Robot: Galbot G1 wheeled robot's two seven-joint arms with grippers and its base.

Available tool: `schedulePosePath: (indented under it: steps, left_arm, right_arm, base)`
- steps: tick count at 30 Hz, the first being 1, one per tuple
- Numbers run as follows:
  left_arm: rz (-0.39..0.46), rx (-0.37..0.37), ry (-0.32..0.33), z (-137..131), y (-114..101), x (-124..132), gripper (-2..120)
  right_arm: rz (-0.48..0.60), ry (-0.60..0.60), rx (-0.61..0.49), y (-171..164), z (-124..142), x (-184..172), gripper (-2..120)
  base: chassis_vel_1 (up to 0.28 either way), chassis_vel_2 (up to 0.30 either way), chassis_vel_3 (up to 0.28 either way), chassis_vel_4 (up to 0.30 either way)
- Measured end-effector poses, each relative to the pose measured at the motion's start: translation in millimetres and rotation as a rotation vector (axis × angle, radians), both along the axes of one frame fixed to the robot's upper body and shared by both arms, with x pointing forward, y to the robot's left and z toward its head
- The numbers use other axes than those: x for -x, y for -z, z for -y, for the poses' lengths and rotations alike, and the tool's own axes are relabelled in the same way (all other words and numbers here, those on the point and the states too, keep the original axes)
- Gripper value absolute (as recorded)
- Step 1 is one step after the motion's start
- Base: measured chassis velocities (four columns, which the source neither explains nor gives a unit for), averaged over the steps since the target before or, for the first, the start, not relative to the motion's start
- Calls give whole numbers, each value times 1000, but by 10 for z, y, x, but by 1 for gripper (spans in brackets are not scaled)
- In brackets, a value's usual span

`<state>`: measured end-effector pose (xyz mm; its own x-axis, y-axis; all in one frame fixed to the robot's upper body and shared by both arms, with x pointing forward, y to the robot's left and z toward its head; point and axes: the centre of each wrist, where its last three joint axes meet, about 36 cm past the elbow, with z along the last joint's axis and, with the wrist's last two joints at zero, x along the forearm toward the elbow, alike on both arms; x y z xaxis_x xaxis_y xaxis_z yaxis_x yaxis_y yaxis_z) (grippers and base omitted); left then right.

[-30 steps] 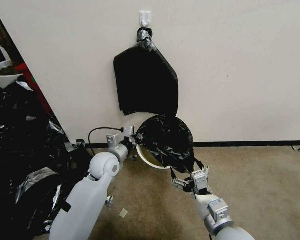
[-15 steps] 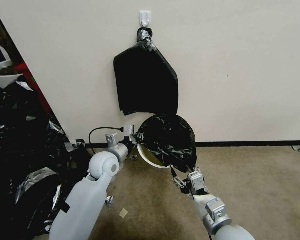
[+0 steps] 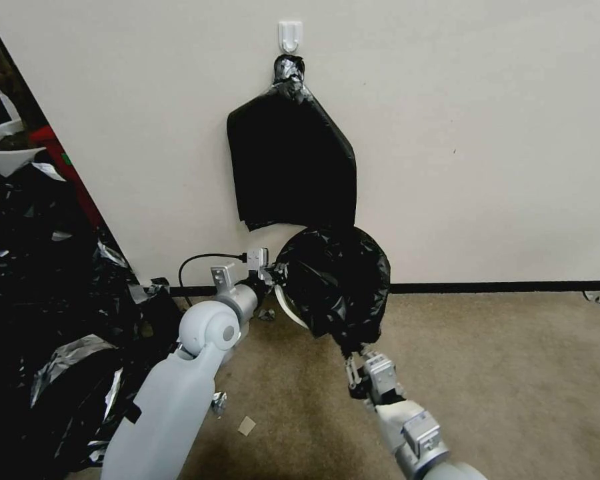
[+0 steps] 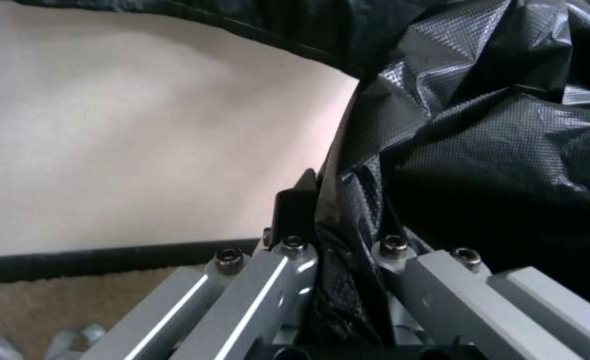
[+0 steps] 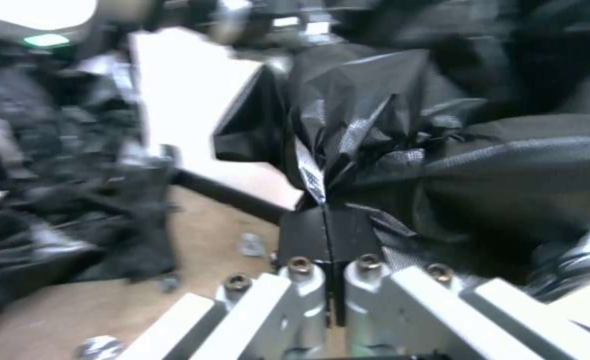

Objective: Place a trash bag onto the trash bin.

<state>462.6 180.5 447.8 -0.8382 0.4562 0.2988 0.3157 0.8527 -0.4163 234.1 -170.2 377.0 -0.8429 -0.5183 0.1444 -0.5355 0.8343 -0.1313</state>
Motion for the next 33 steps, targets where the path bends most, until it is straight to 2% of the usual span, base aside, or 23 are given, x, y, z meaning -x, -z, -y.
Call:
schedulePosePath:
  steps: [2,5,7,9,11,12,13,14,15,17,21,23,25,26,27,28,29,31,32,33]
  left_arm:
    - [-11,22,10,35,-13,36,4]
    - [-17,32,18,55,-17,65,4]
    - [-28,47,36,90,-32,139,4]
    - [-30,49,40,94,-36,154,4]
    - [-40,55,53,107,-38,228,4]
    - [-41,56,55,108,-38,240,4]
    - [-41,56,55,108,-38,240,4]
    - [-42,57,56,101,-33,262,4]
    - [-43,58,57,98,-30,273,4]
    - [-43,58,55,91,-27,278,4]
    - [-39,58,46,77,-25,278,4]
    - [-22,60,35,79,-31,272,3]
    - [-17,58,32,79,-34,268,3]
    - [-10,50,25,75,-29,248,3]
    - [-3,42,19,65,-30,228,3]
    - [1,40,17,61,-32,219,3]
    - [1,40,17,61,-32,219,3]
    - [3,28,10,36,-21,196,3]
    - [3,28,10,36,-21,196,3]
    - [0,25,8,25,-9,202,3]
  right_arm:
    - [14,-74,1,129,17,-71,0]
    - [17,-101,19,207,42,-130,0]
    - [37,-121,122,422,167,-334,0]
    - [41,-119,143,455,193,-367,0]
    - [102,-88,325,604,426,-592,0]
    - [119,-76,369,626,487,-633,0]
    - [119,-76,369,626,487,-633,0]
    - [185,-47,486,648,677,-754,0]
    - [234,-38,545,646,793,-815,0]
    - [264,-39,570,640,861,-829,0]
    - [264,-60,505,632,869,-736,0]
    - [245,-160,371,631,825,-631,8]
    - [241,-192,343,635,830,-622,10]
    - [234,-313,266,654,883,-624,19]
    - [241,-401,237,663,973,-658,24]
    - [252,-455,230,656,1042,-695,25]
    - [252,-455,230,656,1042,-695,25]
    - [264,-673,247,560,1373,-887,39]
    - [264,-673,247,560,1373,-887,39]
    - [261,-730,239,488,1490,-961,45]
  base:
    - [0,0,0,0]
    - [0,0,0,0]
    - [0,0,0,0]
    - [0,0,0,0]
    - [0,0,0,0]
    - [0,0,0,0]
    - [0,0,0,0]
    - [0,0,0,0]
    - [0,0,0,0]
    - [0,0,0,0]
    - [0,0,0,0]
    - [0,0,0,0]
    - [0,0,0,0]
    - [0,0,0,0]
    - [0,0,0,0]
    - [0,0,0,0]
    - [0,0,0,0]
    - [0,0,0,0]
    - [0,0,0,0]
    - [0,0,0,0]
